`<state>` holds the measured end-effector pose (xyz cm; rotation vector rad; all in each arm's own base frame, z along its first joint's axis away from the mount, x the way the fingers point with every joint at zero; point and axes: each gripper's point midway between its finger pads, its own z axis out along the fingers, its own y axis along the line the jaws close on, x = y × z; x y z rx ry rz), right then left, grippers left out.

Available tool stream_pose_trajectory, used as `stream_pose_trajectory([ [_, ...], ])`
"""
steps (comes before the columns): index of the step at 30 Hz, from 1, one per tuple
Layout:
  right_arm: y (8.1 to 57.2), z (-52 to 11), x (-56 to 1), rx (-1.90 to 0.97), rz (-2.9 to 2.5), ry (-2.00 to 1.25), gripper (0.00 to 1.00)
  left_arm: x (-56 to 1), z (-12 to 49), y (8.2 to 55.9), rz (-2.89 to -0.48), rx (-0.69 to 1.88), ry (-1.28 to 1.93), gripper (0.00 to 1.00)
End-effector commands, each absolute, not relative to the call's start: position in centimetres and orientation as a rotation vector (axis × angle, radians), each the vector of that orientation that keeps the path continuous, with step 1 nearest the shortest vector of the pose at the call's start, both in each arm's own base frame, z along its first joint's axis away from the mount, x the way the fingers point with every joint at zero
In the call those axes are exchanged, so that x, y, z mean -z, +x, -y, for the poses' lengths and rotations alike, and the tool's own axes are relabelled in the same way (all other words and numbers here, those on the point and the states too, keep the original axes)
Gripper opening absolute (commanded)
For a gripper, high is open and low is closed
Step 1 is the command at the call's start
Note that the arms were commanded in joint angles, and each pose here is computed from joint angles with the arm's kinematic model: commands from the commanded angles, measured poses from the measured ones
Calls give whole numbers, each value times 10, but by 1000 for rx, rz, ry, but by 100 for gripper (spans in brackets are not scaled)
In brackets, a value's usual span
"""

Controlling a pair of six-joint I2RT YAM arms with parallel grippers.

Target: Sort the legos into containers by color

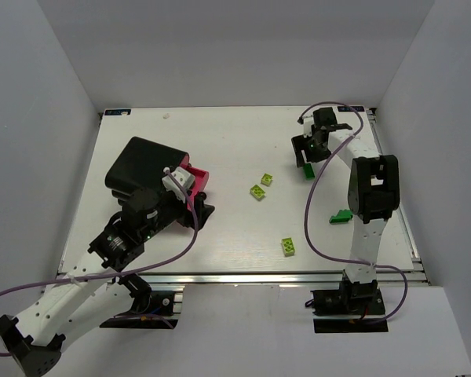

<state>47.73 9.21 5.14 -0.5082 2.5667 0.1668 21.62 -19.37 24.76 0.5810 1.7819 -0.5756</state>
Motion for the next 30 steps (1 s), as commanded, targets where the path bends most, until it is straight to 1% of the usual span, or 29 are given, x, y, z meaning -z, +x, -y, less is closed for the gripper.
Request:
stream_pose_trajectory([
  [1, 468, -91, -43, -119, -2613, -550, 74, -266, 190, 217, -1702, 573, 563, 91],
  [7, 459, -85, -26, -95, -2661, -535, 67, -265, 188, 214, -1703, 578, 557, 91],
  [12, 455, -83, -19, -104, -2683, -525, 64, -267, 182, 218, -1697, 545, 526, 92],
  [15, 453, -86, -17, -132, -2689, -528, 60, -267, 181, 218, -1698, 540, 521, 92],
  [16, 452, -85, -16, -140, -2695, -524, 55, -267, 181, 219, -1698, 537, 519, 92],
  [18, 449, -87, -15, -158, -2698, -536, 49, -267, 180, 218, -1698, 537, 516, 92],
  [19, 448, -89, -14, -161, -2699, -547, 38, -268, 179, 218, -1694, 536, 510, 92],
  [20, 448, -89, -15, -168, -2697, -546, 36, -268, 179, 219, -1694, 532, 509, 92],
  [21, 447, -90, -16, -172, -2691, -557, 30, -269, 178, 218, -1691, 532, 507, 92],
  [22, 446, -91, -18, -174, -2684, -565, 21, -269, 177, 218, -1690, 531, 500, 92],
  [24, 443, -97, -28, -196, -2649, -600, 14, -270, 176, 219, -1686, 526, 495, 92],
  [25, 441, -102, -34, -212, -2622, -645, 8, -269, 175, 219, -1689, 524, 495, 92],
  [28, 432, -139, -66, -347, -2484, -824, 2, -271, 174, 219, -1682, 521, 488, 92],
  [29, 416, -170, -77, -466, -2433, -929, 1, -272, 174, 219, -1678, 519, 486, 92],
  [30, 408, -184, -94, -513, -2374, -986, 1, -272, 173, 219, -1678, 514, 482, 92],
])
